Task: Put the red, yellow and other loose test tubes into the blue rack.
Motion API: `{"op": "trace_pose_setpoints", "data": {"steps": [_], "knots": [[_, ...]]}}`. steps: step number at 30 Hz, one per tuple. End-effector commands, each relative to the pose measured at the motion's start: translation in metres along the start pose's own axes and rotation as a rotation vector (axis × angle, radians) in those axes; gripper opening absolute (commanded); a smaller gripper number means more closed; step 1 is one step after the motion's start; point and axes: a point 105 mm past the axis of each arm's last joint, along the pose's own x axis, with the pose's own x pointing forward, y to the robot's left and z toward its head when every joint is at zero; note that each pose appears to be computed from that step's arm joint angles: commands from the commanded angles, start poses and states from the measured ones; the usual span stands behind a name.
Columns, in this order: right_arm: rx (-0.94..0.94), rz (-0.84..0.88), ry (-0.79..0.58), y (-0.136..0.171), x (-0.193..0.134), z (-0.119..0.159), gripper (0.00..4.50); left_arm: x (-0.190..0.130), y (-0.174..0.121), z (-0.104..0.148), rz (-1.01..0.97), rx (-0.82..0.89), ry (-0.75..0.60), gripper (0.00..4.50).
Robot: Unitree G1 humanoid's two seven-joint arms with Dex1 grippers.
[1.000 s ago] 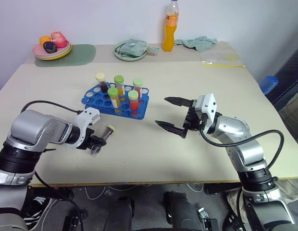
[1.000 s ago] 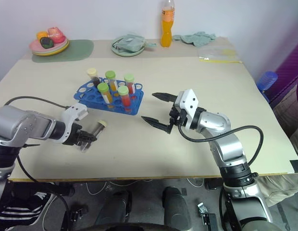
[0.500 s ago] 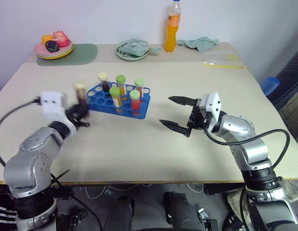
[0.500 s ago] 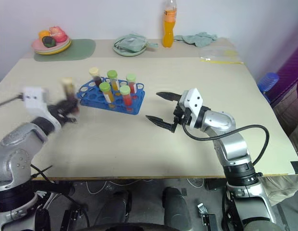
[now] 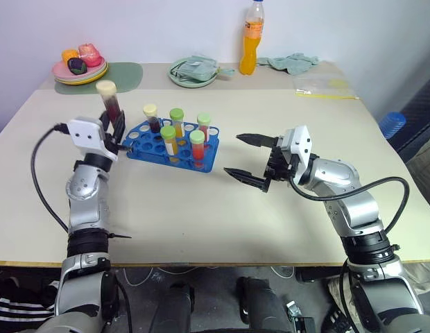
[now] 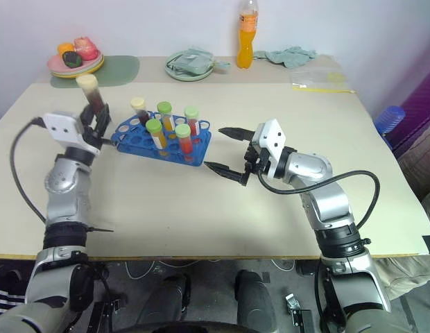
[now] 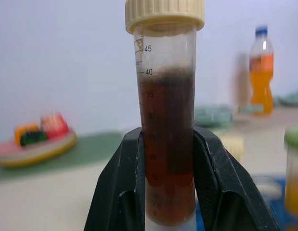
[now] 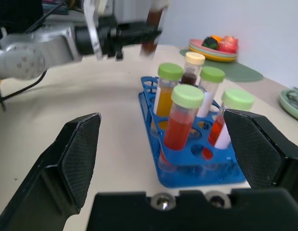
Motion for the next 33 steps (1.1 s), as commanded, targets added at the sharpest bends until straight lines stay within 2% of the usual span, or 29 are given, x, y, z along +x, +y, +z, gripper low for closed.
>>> {"op": "trace_pose_setpoints", "data": {"steps": [1,4,15,22,33], "knots": [[-0.053,-0.036,-0.038,-0.004,-0.006,0.018,4.50,0.004,-0.005,0.004,-0.014,-0.014,-0.053,0.78],[-0.057,-0.048,-0.033,-0.003,-0.008,0.018,4.50,0.001,-0.019,-0.011,-0.074,-0.027,-0.016,0.78],[-0.058,-0.057,-0.033,-0.002,-0.007,0.019,4.50,0.015,-0.040,-0.019,-0.125,-0.066,-0.008,0.78],[-0.063,-0.061,-0.028,-0.003,-0.008,0.019,4.50,0.010,-0.043,-0.029,-0.114,-0.096,0.010,0.78],[-0.065,-0.058,-0.027,-0.004,-0.007,0.017,4.50,-0.001,-0.031,-0.021,-0.069,-0.057,-0.029,0.78]]}}
